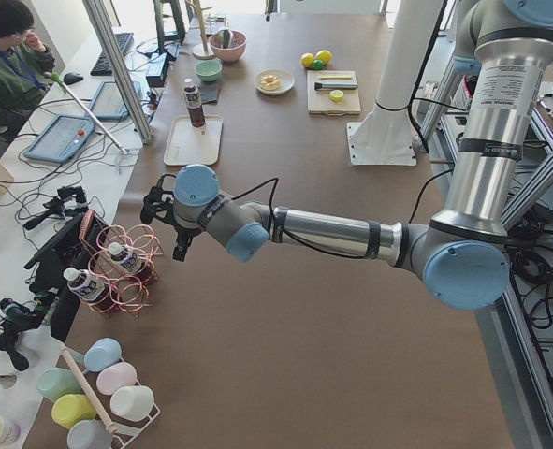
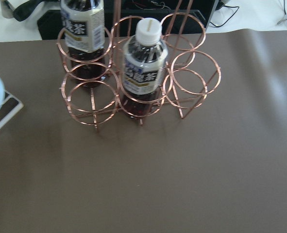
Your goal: Place donut on tray
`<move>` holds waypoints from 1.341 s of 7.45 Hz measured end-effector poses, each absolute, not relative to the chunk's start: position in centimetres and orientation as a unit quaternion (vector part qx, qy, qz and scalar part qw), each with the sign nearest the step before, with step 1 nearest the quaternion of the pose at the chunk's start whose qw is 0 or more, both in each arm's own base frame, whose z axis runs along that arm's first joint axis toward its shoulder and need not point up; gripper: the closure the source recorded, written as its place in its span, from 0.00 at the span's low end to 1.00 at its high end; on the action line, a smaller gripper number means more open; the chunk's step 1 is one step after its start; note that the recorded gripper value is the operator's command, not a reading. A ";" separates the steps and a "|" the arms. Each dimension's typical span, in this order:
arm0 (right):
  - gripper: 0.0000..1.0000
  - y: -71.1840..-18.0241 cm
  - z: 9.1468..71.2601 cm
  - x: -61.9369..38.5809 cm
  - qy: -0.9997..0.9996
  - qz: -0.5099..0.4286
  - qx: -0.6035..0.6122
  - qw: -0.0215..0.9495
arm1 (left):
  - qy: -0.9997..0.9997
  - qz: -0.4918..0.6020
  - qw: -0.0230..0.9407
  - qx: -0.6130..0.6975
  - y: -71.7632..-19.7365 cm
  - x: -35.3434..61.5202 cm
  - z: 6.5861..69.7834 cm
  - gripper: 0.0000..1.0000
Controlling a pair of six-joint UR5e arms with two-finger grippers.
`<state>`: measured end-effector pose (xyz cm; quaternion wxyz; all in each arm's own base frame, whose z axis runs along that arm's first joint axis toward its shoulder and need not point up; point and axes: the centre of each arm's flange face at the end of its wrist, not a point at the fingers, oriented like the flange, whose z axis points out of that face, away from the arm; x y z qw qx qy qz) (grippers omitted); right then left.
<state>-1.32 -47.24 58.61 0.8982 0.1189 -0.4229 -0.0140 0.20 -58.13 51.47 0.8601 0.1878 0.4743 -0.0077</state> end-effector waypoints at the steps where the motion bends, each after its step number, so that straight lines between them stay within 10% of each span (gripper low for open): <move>1: 0.00 -48.7 56.9 -4.1 -0.428 -0.002 0.107 0.897 | 0.490 -0.010 0.854 0.174 -59.8 3.7 48.6 0.01; 10: 0.09 -47.1 51.7 -27.8 -0.436 0.086 0.075 0.893 | 0.532 -0.057 0.831 0.155 -58.1 20.9 33.8 0.01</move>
